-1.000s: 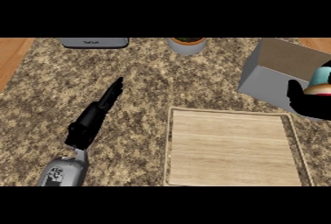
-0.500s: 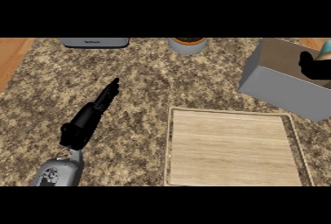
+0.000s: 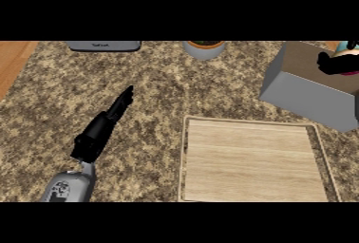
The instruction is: Pick the cupcake from the tray and place it in the cardboard box
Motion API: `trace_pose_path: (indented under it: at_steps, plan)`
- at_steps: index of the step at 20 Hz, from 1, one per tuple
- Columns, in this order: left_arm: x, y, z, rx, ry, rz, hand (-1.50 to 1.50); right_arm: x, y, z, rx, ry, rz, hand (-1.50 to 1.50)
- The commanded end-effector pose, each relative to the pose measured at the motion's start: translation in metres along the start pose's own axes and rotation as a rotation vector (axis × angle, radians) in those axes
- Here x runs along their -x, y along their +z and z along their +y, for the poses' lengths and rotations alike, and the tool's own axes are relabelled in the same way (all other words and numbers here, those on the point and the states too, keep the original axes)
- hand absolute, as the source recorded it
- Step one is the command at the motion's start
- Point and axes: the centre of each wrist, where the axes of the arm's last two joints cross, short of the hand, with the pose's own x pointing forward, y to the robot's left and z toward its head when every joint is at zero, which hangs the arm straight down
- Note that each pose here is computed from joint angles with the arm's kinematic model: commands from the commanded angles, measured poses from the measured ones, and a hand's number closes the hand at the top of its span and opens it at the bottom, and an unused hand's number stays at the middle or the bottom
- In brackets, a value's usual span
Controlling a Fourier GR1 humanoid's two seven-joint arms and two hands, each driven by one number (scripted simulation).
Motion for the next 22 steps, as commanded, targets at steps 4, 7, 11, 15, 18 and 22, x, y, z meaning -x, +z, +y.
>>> trace_pose_path:
  at_steps: [4,7,11,15,18,22]
  plan:
    - [-0.012,-0.008,-0.008,-0.008,0.015,-0.011,0.00,0.015,-0.019,0.047,-0.106,-0.048,0.084,1.50]
    - [-0.017,-0.007,-0.001,0.015,-0.001,-0.020,0.00,0.046,-0.014,0.070,-0.151,-0.166,0.193,-1.50]
    - [-0.004,-0.006,0.021,0.011,-0.009,-0.009,0.00,0.051,-0.008,0.101,-0.196,-0.216,0.183,-1.50]
    - [-0.008,-0.001,0.001,-0.006,0.009,-0.010,0.00,0.067,-0.019,0.092,-0.085,-0.373,0.156,-1.50]
    - [-0.010,-0.006,0.005,0.001,-0.012,0.003,0.00,0.072,-0.025,0.069,0.051,-0.544,0.159,-1.50]
    - [-0.001,-0.007,0.003,-0.026,-0.014,0.009,0.00,0.088,-0.020,0.065,0.142,-0.773,0.173,-1.50]
